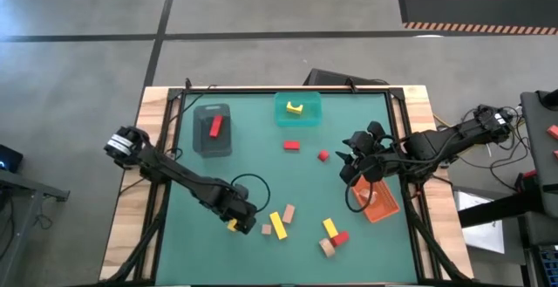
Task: Sort & place blocks by color
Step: Put the yellow block into the green bin
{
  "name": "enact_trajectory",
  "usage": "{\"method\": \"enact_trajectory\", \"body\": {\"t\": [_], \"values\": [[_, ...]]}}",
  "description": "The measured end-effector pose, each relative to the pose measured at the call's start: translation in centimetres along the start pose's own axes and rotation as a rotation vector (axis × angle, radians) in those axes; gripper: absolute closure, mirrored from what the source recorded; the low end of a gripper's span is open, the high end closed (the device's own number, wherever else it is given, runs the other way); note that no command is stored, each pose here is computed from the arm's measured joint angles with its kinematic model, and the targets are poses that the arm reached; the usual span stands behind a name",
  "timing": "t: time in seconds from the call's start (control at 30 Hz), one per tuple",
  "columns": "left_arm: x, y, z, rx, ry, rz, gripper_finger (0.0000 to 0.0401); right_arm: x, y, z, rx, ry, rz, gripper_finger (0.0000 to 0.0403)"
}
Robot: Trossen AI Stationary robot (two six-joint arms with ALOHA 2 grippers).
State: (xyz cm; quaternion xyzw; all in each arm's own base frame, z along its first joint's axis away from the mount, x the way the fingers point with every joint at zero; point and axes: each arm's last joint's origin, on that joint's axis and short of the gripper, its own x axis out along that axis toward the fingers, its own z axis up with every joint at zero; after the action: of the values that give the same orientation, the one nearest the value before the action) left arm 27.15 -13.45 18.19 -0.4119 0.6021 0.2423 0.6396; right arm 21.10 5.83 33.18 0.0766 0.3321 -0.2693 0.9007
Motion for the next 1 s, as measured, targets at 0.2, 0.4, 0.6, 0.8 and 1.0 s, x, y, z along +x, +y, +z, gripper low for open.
{"method": "enact_trajectory", "body": {"t": [0.2, 0.4, 0.6, 0.8, 1.0], "values": [[1.7, 0.1, 0.2, -0.007, 0.01, 0.049, 0.0136, 0.0, 0.0, -0.1, -0.003, 0.004, 0.001, 0.0225], [3.1, -0.1, 0.3, -0.009, 0.014, 0.072, 0.0181, 0.1, 0.0, -0.1, -0.007, 0.006, 0.0, 0.0225], [3.4, 0.1, 0.3, -0.011, 0.018, 0.1, 0.0268, 0.0, 0.0, -0.1, -0.002, 0.004, 0.002, 0.0225], [2.9, -0.2, 0.3, -0.003, 0.012, 0.057, 0.0286, 0.0, 0.1, 0.0, 0.018, -0.004, 0.008, 0.0225], [-0.7, -0.2, -0.1, 0.053, -0.003, -0.053, 0.0286, -0.6, 0.3, 0.8, 0.05, 0.009, 0.082, 0.0225]]}}
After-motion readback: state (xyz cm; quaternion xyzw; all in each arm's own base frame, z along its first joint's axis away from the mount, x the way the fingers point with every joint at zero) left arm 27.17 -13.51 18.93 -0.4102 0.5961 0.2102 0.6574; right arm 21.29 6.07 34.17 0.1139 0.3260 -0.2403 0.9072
